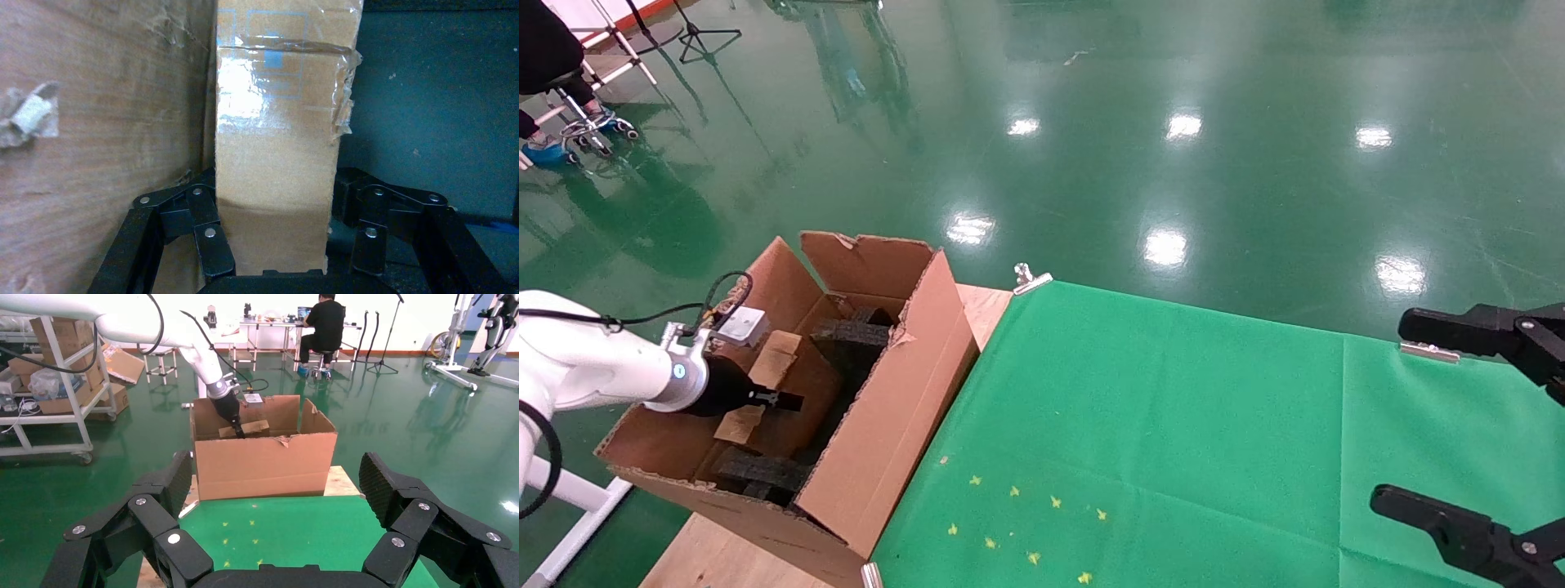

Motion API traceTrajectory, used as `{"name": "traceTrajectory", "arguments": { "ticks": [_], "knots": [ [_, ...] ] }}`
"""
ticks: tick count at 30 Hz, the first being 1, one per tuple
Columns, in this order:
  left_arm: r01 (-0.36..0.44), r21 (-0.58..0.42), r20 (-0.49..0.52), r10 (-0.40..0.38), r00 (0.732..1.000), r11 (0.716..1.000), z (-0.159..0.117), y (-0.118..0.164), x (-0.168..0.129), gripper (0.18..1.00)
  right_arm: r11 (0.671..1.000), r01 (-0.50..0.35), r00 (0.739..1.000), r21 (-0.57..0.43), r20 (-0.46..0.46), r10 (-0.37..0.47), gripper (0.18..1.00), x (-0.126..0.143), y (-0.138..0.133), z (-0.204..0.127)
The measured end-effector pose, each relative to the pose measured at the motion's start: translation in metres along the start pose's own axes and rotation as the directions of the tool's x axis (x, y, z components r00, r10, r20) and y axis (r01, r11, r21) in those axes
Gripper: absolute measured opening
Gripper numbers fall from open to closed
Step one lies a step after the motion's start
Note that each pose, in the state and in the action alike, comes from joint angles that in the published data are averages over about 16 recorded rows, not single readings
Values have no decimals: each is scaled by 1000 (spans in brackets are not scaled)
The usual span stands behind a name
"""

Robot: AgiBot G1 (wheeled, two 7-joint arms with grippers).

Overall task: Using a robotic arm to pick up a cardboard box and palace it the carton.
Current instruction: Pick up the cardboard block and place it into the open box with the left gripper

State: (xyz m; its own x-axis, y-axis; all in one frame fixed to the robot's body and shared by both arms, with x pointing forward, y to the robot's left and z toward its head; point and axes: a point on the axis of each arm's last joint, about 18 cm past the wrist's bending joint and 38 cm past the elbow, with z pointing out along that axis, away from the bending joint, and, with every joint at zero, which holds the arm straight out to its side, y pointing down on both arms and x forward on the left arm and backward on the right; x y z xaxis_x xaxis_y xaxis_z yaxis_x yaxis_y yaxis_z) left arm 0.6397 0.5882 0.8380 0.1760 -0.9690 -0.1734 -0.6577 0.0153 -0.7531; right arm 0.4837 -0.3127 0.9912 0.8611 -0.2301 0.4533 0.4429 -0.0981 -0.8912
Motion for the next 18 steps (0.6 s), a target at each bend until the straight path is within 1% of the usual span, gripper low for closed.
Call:
{"name": "traceTrajectory", "arguments": {
  "ticks": [9,15,18],
  "knots": [
    [18,1,-3,-18,1000,1000,5,2,5,231,1000,0,1000,0,0,0,1001,0,0,0],
    [20,2,-2,-20,1000,1000,4,1,5,256,1000,0,1000,0,0,0,1001,0,0,0],
    [19,2,-1,-19,1000,1000,3,0,4,287,1000,0,1000,0,0,0,1001,0,0,0]
  ]
}}
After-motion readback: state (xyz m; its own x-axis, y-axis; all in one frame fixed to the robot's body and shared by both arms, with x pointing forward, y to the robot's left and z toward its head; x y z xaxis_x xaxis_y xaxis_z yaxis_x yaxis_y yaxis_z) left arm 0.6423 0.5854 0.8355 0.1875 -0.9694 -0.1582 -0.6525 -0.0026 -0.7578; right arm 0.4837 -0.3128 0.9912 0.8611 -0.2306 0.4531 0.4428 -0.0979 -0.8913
